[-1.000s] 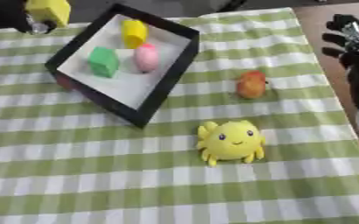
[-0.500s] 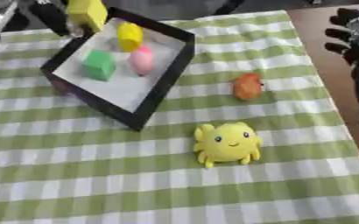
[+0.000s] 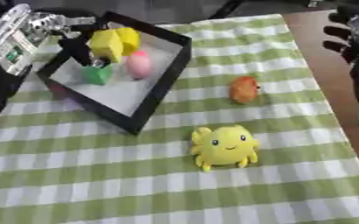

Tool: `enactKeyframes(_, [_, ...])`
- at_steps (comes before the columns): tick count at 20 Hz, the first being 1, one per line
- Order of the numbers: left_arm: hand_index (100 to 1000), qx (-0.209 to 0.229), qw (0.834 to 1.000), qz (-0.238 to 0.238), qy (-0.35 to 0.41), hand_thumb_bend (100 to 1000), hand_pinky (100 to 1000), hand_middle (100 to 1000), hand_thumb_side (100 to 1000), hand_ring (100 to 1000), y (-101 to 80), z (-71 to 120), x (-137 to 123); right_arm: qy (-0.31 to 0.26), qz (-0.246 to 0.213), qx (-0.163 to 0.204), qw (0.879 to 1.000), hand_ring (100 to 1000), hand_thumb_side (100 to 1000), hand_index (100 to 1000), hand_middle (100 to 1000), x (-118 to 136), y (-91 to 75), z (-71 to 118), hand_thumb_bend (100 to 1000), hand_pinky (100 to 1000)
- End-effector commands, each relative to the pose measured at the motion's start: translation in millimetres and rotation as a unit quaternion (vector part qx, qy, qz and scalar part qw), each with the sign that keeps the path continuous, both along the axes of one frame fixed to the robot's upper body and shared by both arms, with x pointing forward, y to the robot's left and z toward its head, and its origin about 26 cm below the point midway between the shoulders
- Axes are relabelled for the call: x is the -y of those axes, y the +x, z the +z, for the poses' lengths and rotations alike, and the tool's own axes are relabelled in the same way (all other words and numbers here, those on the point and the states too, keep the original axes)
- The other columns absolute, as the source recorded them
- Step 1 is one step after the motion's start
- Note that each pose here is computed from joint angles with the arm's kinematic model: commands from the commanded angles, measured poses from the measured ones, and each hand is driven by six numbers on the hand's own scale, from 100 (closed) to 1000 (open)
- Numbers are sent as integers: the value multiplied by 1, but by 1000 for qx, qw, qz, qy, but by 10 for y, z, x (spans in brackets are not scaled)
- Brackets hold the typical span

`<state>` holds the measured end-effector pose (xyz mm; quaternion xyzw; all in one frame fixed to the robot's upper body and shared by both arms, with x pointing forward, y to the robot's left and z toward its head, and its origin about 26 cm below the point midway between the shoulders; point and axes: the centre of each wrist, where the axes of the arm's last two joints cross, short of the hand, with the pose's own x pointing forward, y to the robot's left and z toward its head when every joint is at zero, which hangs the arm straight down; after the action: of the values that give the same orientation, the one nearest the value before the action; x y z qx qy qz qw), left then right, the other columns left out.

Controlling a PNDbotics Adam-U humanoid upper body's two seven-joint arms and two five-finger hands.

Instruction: Pick up objects on the table and place them in the box.

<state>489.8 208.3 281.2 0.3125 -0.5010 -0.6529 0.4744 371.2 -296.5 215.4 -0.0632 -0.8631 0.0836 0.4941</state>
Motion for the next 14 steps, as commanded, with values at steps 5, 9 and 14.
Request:
enactKeyframes(5, [841,3,1000,3,10,555,817,740,266,788,21,35,-69,-6,1,19,1000,860,808,876,832,-13,-22,125,100,840])
enactKeyframes(9, [881,7,1000,7,11,739,834,773,306,820,21,46,-76,-6,0,17,1000,858,811,876,831,-9,-24,115,100,839])
enactKeyframes(14, [887,25,1000,9,4,805,841,780,343,828,-7,148,-90,-7,-2,13,1000,857,812,875,828,4,-27,94,100,839])
